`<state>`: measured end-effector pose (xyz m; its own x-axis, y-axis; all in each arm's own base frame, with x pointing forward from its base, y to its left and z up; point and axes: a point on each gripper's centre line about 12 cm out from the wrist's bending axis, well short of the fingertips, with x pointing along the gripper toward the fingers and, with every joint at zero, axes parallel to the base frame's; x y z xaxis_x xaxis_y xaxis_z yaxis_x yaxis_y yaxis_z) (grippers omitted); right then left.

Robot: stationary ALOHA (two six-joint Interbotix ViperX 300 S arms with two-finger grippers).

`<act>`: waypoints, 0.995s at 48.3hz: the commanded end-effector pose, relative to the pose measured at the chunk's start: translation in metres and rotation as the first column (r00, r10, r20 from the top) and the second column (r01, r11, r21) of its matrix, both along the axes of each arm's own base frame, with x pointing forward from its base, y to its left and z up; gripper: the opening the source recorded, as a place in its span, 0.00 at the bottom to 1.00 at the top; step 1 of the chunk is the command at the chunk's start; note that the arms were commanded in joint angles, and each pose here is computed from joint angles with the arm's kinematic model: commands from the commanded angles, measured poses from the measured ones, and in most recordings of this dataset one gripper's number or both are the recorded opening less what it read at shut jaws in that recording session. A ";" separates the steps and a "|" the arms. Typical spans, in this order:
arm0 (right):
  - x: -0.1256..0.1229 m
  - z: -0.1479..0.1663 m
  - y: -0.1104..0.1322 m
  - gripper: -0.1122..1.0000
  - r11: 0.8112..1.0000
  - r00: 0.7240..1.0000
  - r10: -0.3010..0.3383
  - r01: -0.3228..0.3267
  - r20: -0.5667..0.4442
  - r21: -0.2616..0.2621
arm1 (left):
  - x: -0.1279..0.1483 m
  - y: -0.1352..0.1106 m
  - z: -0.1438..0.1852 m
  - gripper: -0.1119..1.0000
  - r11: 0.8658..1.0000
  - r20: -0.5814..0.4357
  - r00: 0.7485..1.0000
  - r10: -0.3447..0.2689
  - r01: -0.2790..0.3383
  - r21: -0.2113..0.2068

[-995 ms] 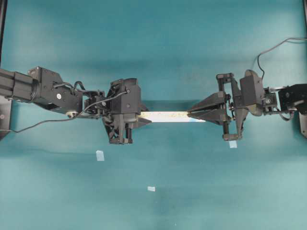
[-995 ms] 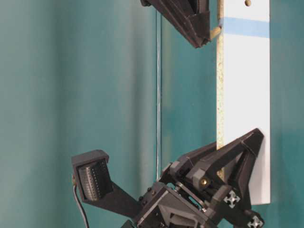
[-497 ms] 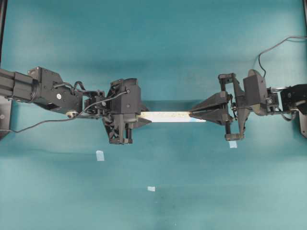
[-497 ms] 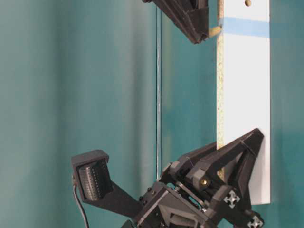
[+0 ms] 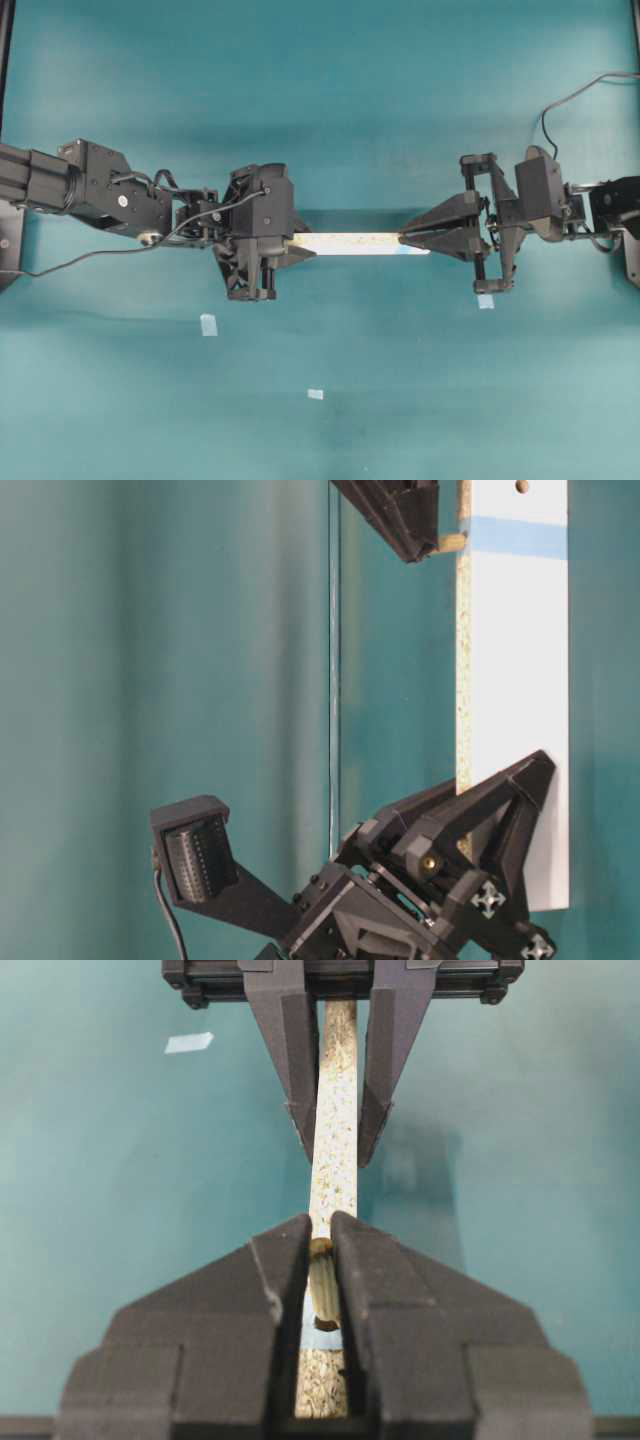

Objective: Insert the rod into the hole on the wooden board.
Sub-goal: 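Press the rod down into the hole with the right gripper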

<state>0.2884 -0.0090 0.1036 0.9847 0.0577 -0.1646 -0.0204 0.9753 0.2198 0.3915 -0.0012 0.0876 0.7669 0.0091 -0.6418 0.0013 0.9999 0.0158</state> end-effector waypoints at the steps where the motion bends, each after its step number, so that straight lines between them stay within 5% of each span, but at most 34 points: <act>1: 0.000 0.005 -0.002 0.20 1.000 1.000 -0.006 0.006 0.014 -0.002 | 0.004 -0.001 0.010 0.39 1.000 0.032 0.999 -0.002 0.002 -0.001; 48: 0.000 0.004 0.001 0.20 1.000 0.997 0.019 -0.021 -0.076 -0.021 | 0.003 -0.001 0.010 0.39 1.000 0.031 1.000 -0.002 0.002 -0.001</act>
